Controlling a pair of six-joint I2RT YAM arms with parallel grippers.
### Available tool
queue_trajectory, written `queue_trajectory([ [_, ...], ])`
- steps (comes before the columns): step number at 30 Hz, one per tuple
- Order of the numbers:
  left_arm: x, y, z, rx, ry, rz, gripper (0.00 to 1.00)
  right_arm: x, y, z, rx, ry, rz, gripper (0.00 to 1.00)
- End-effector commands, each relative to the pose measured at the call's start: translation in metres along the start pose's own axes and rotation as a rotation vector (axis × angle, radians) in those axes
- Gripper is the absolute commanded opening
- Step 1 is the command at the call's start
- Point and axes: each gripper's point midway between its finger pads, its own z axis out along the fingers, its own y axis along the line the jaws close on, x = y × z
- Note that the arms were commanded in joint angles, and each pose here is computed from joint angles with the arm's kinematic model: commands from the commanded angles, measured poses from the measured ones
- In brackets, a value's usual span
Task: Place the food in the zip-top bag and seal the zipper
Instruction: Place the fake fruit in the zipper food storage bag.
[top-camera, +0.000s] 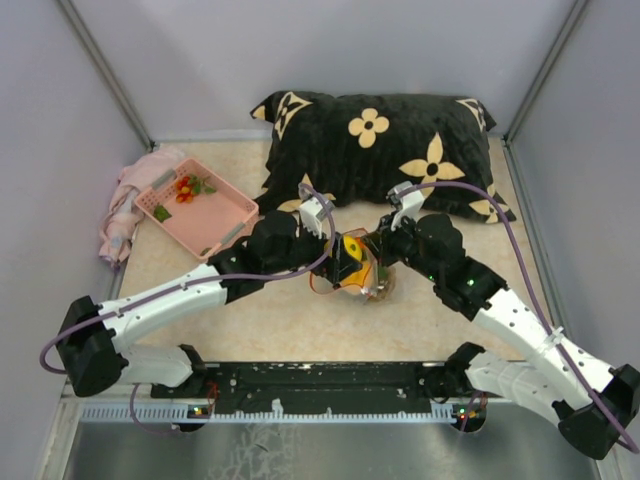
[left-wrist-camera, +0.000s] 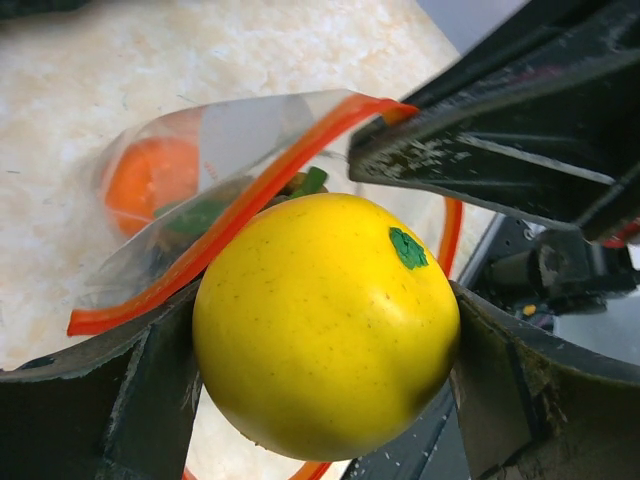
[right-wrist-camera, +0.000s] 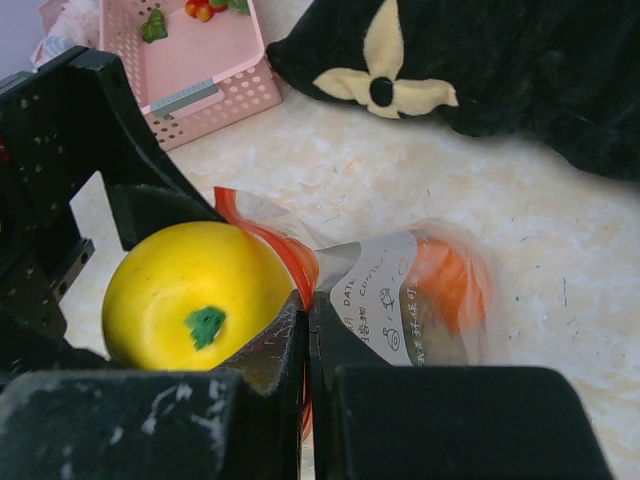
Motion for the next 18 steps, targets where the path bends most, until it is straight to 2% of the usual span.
queue_trajectory([
  [1,-0.03,0.007,0.006,-0.075,-0.116,0.002,0.66,-0.031,0.012,-0.005,-0.061,-0.102,-0.009,0.0],
  [8,-0.024,0.032,0.015,-0.205,-0.12,-0.015,0.7,-0.035,0.02,-0.005,-0.102,-0.113,-0.006,0.0],
  [12,-0.017,0.047,0.018,-0.287,-0.129,-0.071,0.71,-0.034,0.024,-0.004,-0.124,-0.106,-0.006,0.0],
  [18,-0.025,0.065,0.015,-0.393,-0.229,-0.148,0.72,-0.03,0.03,-0.002,-0.162,-0.092,0.002,0.0],
])
